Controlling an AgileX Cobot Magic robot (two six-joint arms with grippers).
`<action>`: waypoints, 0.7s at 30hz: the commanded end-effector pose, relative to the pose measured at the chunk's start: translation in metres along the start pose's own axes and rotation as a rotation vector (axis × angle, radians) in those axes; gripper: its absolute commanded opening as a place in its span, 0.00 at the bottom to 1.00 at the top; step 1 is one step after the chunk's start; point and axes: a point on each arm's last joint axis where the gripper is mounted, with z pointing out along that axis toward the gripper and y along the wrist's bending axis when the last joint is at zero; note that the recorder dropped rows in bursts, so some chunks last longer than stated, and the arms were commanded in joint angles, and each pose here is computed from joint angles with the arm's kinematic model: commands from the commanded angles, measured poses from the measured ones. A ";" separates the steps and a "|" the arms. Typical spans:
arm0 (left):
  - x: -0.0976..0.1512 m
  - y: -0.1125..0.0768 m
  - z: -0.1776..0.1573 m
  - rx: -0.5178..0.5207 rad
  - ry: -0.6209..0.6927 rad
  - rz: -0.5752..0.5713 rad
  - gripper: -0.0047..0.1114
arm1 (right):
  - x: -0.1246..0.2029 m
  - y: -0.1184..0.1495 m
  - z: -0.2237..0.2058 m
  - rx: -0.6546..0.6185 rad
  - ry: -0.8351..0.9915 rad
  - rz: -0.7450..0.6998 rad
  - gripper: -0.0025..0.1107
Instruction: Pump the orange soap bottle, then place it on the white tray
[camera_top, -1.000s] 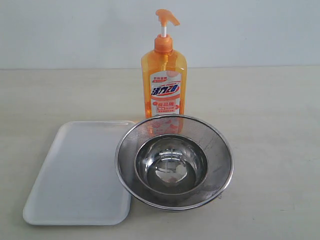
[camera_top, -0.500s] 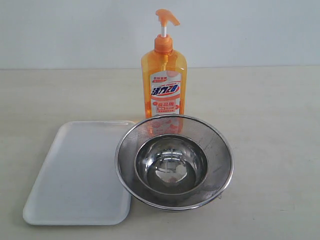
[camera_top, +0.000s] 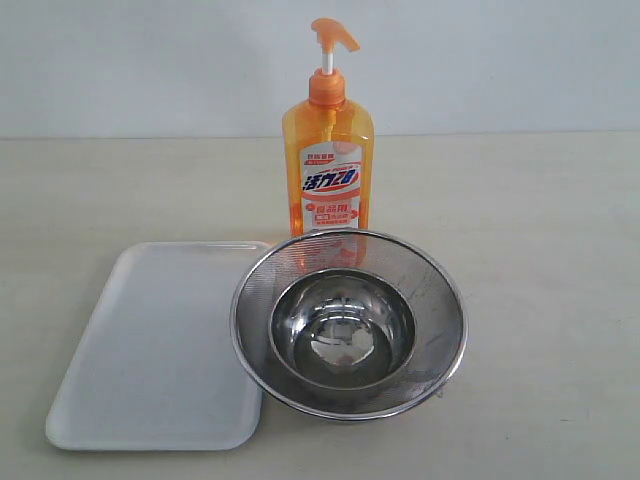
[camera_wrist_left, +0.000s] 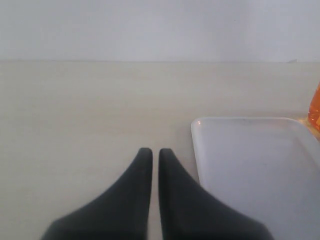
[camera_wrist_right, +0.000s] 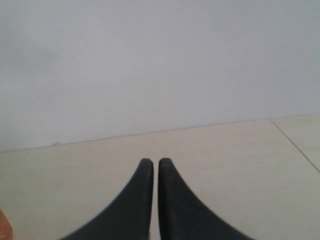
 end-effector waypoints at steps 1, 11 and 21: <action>0.001 0.000 0.000 -0.003 -0.002 -0.001 0.08 | -0.004 0.000 0.000 -0.002 -0.022 0.078 0.03; 0.001 0.000 0.000 -0.003 -0.002 -0.001 0.08 | 0.019 0.014 0.054 -0.058 0.106 0.019 0.03; 0.001 0.000 0.000 -0.003 -0.002 -0.001 0.08 | -0.002 0.055 0.116 -0.216 0.147 -0.403 0.02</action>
